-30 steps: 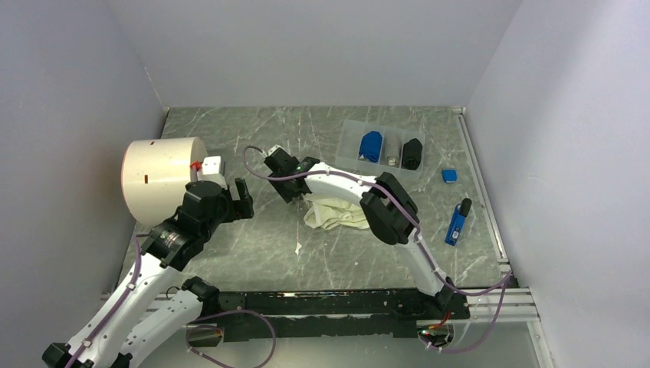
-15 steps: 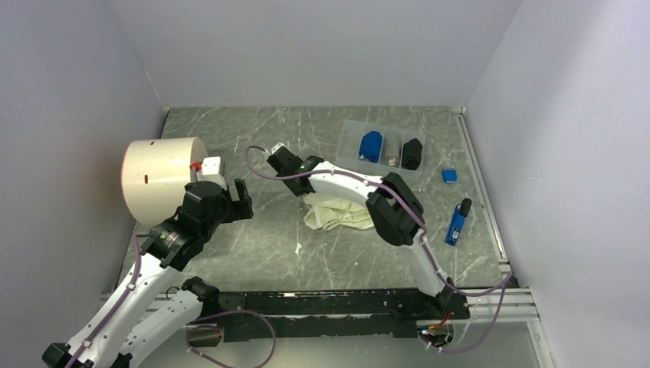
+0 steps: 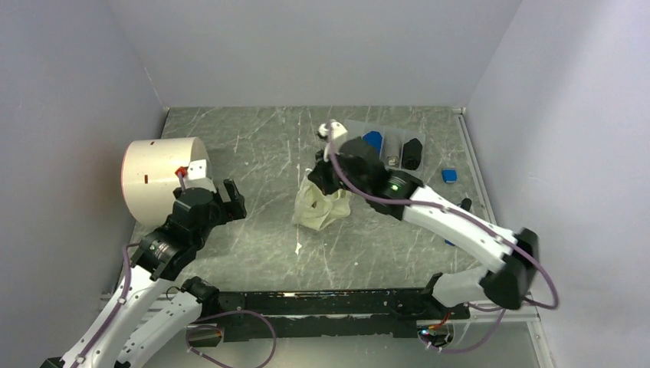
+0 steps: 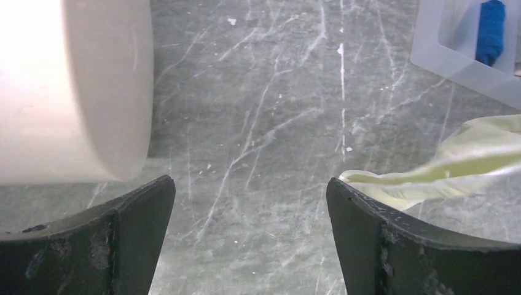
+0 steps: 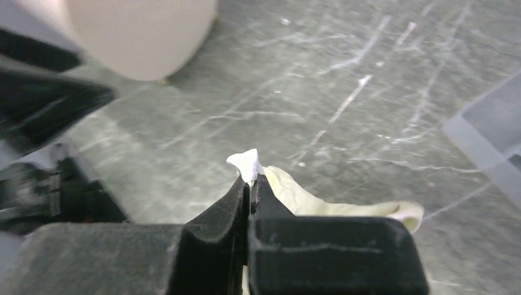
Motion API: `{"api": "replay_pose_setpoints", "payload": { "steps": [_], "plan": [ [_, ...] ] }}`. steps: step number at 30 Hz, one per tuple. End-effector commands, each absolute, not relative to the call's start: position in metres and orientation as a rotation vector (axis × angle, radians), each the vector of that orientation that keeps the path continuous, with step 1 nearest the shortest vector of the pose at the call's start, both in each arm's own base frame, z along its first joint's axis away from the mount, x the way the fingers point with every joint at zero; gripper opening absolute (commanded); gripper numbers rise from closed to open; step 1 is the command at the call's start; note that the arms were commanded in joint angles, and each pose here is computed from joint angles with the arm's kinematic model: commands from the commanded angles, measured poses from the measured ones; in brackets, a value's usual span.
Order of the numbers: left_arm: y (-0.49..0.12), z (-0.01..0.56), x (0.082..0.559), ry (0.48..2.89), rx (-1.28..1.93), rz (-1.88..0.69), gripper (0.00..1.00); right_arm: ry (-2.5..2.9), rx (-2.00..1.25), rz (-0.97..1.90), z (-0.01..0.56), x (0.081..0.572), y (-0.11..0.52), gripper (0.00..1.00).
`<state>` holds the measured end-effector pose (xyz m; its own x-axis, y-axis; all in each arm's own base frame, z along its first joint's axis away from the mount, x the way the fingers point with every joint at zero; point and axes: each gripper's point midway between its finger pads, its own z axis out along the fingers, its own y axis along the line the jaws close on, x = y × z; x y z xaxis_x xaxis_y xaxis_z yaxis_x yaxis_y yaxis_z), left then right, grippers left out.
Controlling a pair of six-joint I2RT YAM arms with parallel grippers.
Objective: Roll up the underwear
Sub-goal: Flatten out the underwear at the center of the board.
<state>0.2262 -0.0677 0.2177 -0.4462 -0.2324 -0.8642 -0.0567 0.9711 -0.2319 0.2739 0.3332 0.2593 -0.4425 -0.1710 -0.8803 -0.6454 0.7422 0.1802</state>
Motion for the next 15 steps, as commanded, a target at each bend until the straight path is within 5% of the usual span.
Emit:
{"api": "replay_pose_setpoints", "payload": {
  "steps": [1,10,15],
  "plan": [
    [-0.05,0.23,0.224,1.987,-0.318,-0.15,0.98,1.824,-0.583,1.035,0.317,0.221,0.341,0.0],
    [-0.032,0.241,0.214,1.913,-0.408,-0.133,0.98,1.667,-0.638,1.43,0.392,0.152,0.333,0.0],
    [-0.037,0.245,0.215,1.897,-0.38,-0.168,0.98,1.905,-0.394,1.092,0.324,0.205,0.313,0.03]
  ]
}}
